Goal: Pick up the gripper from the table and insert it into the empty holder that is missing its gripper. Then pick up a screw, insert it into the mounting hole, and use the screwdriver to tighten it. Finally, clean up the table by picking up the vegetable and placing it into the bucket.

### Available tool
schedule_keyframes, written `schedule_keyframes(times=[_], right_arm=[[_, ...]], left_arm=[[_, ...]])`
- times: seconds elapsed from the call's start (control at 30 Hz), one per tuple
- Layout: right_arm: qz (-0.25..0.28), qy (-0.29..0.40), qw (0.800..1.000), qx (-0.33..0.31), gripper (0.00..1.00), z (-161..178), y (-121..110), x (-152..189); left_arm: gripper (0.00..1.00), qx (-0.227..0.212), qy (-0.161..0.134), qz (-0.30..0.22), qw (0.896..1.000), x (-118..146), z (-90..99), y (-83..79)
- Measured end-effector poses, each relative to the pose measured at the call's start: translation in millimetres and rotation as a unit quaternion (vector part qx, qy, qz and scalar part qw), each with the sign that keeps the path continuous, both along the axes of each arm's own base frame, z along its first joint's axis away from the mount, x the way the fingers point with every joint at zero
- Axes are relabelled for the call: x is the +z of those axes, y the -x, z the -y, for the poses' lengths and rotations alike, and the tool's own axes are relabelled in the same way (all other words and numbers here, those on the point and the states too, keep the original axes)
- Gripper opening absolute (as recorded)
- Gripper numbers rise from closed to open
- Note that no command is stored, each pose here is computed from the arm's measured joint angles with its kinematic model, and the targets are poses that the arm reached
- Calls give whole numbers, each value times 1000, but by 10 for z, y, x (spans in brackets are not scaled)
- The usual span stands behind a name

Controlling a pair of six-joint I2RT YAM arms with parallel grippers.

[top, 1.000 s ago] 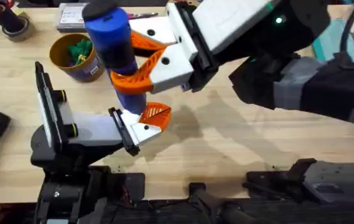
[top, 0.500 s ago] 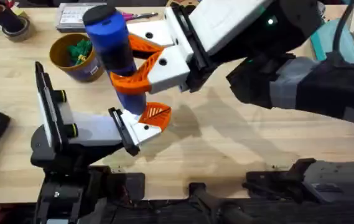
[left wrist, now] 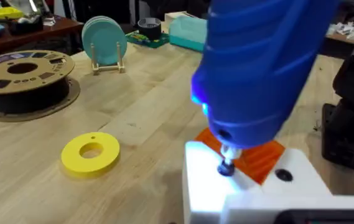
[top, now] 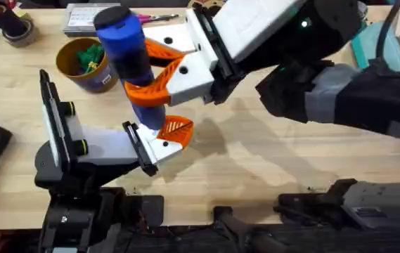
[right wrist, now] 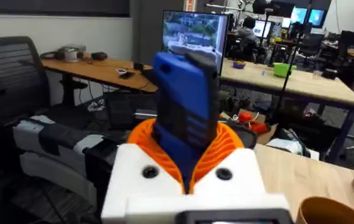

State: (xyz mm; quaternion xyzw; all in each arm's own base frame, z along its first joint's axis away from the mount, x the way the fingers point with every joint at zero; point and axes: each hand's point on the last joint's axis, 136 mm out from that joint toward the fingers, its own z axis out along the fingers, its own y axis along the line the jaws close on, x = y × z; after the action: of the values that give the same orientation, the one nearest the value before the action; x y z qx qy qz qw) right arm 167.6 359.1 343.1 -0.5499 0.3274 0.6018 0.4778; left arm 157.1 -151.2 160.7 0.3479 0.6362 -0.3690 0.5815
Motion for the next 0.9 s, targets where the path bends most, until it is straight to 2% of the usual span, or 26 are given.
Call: schedule_keyframes(times=[0.9], right_arm=[[-7, 6, 1000, 1, 23, -25, 6, -28]], left_arm=[[7, 0, 1, -2, 1000, -1, 0, 0]])
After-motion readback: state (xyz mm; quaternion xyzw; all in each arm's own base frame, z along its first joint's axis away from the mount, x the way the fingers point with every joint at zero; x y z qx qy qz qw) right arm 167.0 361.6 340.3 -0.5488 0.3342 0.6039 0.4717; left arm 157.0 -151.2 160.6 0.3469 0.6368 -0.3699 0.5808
